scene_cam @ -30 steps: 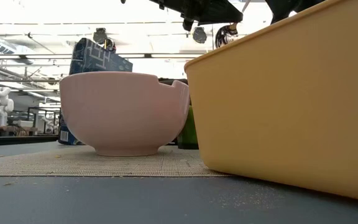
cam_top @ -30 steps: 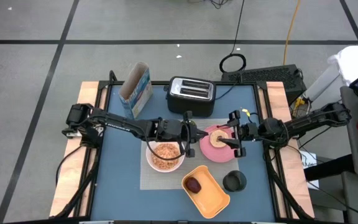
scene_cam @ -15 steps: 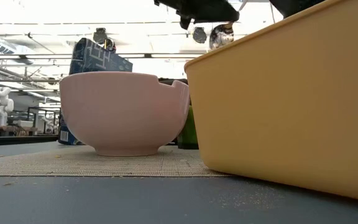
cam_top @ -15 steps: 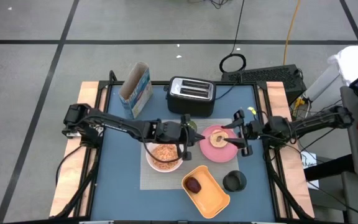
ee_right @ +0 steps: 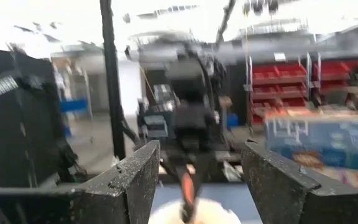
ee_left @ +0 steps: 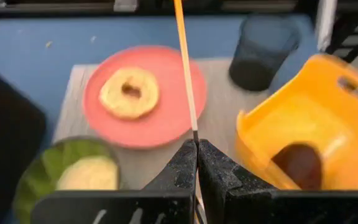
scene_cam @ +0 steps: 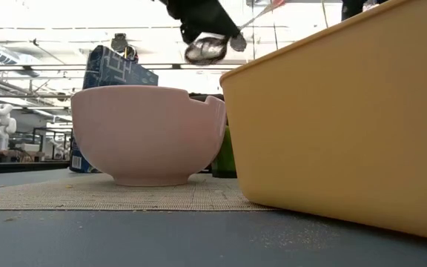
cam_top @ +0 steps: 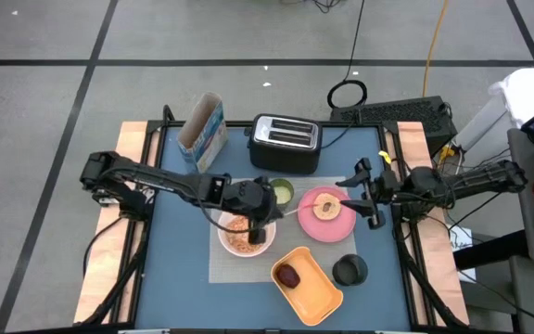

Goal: Arrange a breakfast setting
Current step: Put the orange spoon to the right of the pink plate

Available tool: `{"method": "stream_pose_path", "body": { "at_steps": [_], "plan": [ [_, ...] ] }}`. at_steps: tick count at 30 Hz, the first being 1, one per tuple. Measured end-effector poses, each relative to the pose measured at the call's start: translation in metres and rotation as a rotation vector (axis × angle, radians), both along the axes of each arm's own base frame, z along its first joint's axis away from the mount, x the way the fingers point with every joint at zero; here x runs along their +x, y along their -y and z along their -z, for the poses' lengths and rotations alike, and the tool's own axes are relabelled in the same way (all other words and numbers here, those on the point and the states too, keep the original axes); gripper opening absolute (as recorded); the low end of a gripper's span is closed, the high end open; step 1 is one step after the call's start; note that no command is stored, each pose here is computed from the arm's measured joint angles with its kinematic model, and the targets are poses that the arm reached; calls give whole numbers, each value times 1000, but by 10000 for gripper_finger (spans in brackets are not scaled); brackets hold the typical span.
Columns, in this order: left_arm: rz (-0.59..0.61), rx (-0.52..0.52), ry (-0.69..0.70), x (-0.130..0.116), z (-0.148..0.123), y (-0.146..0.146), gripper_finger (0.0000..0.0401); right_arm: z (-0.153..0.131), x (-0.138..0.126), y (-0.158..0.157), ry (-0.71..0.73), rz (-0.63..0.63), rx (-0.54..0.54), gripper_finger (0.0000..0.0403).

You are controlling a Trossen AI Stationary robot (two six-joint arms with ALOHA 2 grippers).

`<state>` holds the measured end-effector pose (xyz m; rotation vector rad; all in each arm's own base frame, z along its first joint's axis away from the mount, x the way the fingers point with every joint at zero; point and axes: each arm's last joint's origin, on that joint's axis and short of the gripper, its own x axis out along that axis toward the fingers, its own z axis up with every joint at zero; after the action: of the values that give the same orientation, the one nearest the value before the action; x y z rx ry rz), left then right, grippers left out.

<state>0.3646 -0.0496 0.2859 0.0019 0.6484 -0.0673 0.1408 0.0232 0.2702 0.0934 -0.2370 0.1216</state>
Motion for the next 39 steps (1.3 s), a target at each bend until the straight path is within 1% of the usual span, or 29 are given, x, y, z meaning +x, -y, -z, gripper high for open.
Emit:
{"method": "stream_pose_path", "body": {
  "at_steps": [1, 4, 5, 6, 9, 13, 17, 22, 25, 28, 31, 37, 39],
  "plan": [
    [7, -21, 9, 1, -2, 1, 7, -4, 1, 0, -25, 12, -4, 218],
    [32, -75, -46, -7, -2, 1, 7, -20, 9, 1, -107, 68, -10, 217],
    [42, -95, -40, -6, -3, 2, 7, -25, 12, 1, -128, 80, -12, 217],
    [51, -108, -36, -6, -4, 2, 7, -30, 16, 1, -151, 85, -15, 217],
    [60, -143, -82, -9, -1, 3, 7, -45, 28, 1, -187, 93, -19, 217],
    [69, -173, -124, -11, 1, 4, 7, -55, 52, 1, -243, 104, -28, 217],
    [58, -182, -155, -13, 4, 3, 7, -58, 78, 1, -314, 72, -42, 217],
    [42, -194, -185, -15, 6, 3, 7, -48, 113, 2, -411, 25, -46, 217],
    [39, -194, -197, -16, 6, 3, 7, -42, 133, 4, -461, -22, -2, 217],
    [29, -204, -204, -16, 7, 3, 7, -30, 150, 4, -524, -117, 44, 217],
    [32, -209, -216, -17, 7, 3, 7, -17, 162, 3, -588, -207, 94, 217],
    [30, -207, -234, -18, 9, 3, 7, 3, 172, 1, -678, -287, 127, 217],
    [30, -208, -229, -18, 8, 3, 7, 7, 175, 0, -693, -293, 129, 217]
  ]
}}
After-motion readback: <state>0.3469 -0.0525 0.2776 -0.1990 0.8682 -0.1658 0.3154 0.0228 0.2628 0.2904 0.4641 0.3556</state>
